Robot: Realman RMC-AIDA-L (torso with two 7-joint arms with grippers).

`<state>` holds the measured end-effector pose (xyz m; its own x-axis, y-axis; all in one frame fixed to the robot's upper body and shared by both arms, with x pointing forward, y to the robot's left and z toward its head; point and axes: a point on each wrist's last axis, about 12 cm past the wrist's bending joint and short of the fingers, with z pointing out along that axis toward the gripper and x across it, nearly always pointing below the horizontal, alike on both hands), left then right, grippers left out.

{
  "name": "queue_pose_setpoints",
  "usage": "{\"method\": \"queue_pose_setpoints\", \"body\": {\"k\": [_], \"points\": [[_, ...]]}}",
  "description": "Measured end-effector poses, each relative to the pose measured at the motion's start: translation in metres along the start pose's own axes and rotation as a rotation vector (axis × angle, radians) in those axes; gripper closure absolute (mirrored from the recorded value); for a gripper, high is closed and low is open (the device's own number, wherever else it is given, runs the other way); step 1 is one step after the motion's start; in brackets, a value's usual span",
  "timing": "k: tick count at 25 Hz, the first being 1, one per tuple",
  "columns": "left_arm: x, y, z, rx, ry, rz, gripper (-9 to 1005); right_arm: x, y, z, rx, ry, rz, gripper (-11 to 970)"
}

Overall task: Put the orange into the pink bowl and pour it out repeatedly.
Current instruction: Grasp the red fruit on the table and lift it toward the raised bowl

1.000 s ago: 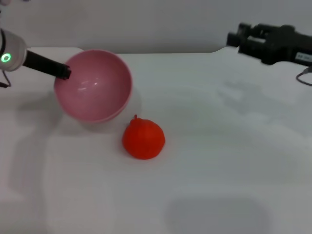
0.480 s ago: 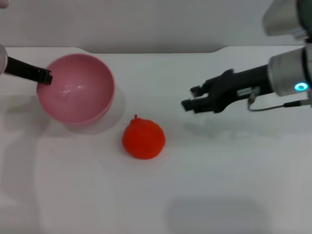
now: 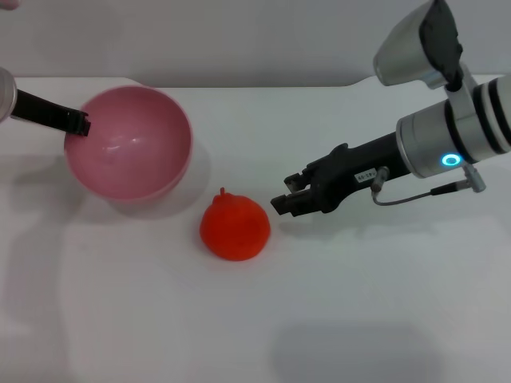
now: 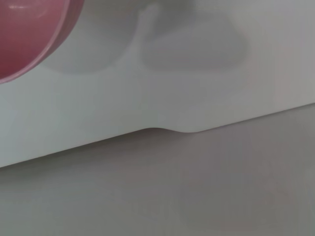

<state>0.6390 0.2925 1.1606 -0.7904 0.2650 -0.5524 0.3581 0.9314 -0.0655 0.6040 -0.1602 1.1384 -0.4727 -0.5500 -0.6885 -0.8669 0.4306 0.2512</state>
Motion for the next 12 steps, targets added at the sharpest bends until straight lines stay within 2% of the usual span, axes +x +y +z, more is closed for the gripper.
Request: {"method": "queue_pose_setpoints", "body": {"k": [5,12], "points": [[-0.003,-0.005,0.0,0.007,0.0,0.014,962,0.004,-0.007,0.013,0.036,0.001,0.033,491],[-0.008,-0.009,0.0,0.015,0.0,0.033,962,0.003,-0.008,0.032,0.045,0.002,0.032,491]]}}
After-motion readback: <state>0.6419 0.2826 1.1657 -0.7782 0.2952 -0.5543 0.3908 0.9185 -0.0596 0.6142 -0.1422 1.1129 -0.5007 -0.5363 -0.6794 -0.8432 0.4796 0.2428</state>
